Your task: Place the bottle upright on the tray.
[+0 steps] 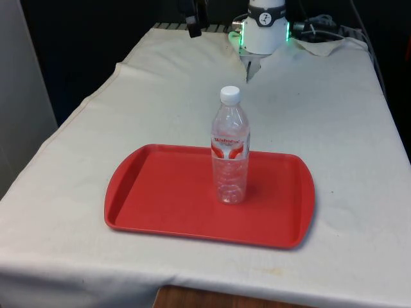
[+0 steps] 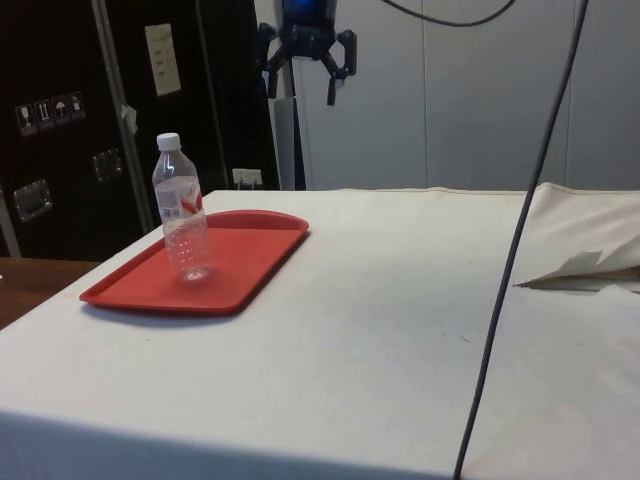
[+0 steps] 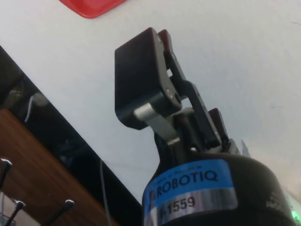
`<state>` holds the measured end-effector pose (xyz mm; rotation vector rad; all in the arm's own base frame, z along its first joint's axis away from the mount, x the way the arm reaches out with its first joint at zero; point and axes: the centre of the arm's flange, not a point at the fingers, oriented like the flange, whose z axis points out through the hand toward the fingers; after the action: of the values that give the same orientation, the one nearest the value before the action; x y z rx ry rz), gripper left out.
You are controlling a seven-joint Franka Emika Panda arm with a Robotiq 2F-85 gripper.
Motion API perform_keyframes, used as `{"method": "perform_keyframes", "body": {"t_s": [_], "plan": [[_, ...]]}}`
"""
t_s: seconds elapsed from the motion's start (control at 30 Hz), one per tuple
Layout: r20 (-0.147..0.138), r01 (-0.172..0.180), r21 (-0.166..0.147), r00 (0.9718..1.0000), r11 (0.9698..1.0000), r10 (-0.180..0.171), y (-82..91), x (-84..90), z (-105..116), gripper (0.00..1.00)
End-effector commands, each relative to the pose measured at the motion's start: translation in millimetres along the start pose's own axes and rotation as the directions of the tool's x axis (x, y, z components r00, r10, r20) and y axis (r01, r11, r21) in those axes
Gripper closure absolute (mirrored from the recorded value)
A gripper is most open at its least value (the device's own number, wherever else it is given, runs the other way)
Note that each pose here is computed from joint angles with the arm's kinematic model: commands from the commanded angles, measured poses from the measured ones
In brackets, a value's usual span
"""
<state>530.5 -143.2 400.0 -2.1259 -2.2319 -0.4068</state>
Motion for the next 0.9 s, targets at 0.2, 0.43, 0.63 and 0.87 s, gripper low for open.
{"method": "perform_keyframes", "body": {"t_s": [0.2, 0.43, 0.63, 0.87], "plan": [[0.041, 0.027, 0.007, 0.9988, 0.9996, -0.027, -3.9, 13.2, -4, 0.00], [0.051, 0.044, 0.018, 0.9977, 0.9989, -0.045, -4.1, 31.4, -4, 0.00], [0.052, 0.051, 0.025, 0.9973, 0.9984, -0.052, -4.4, 44.2, -2, 0.00], [0.040, 0.050, 0.031, 0.9979, 0.9983, -0.051, -4.3, 43.7, -1, 0.00]]}}
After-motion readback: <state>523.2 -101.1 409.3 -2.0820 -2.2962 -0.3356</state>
